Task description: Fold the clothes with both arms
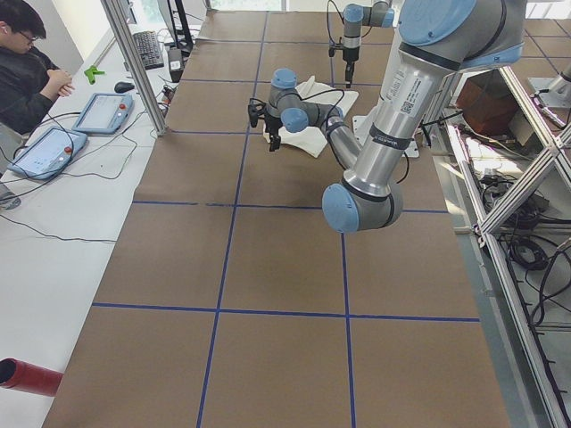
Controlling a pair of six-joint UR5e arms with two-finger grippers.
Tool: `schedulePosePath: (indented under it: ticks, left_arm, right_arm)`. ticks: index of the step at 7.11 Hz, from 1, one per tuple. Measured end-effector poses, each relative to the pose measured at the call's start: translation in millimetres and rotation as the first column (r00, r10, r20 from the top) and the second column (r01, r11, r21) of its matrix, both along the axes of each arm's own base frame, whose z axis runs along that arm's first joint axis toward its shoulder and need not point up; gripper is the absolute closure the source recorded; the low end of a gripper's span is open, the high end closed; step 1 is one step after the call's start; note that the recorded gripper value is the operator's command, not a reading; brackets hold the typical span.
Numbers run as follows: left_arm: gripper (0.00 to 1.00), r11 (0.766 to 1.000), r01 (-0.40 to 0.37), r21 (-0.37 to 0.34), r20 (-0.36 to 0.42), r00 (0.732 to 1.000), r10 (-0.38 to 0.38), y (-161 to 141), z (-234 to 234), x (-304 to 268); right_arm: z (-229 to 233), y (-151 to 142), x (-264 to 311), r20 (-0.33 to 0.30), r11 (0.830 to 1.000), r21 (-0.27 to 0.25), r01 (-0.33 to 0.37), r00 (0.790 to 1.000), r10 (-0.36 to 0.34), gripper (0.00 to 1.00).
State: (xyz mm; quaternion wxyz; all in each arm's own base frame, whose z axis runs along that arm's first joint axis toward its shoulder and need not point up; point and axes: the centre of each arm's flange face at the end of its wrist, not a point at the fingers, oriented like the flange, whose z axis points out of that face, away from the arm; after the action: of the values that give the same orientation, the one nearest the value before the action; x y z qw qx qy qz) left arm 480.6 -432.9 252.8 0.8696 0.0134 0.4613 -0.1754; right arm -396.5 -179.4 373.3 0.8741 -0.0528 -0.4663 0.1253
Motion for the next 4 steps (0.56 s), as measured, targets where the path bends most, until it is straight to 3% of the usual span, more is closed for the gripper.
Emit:
schedulePosePath:
  ticks: [2,4]
  left_arm:
    - [0.04,0.992,-0.017,-0.126,-0.034,0.999,0.013,58.1,-2.8,37.1]
    - [0.18,0.981,-0.031,-0.189,-0.023,0.999,0.027,95.0,3.9,63.8]
  right_arm:
    - [-15.0,-64.5,0.7,0.039,0.990,0.034,-0.134,0.990,0.133,0.00]
    - [-25.4,-98.4,11.6,0.060,0.979,0.065,-0.193,0.980,0.189,0.00]
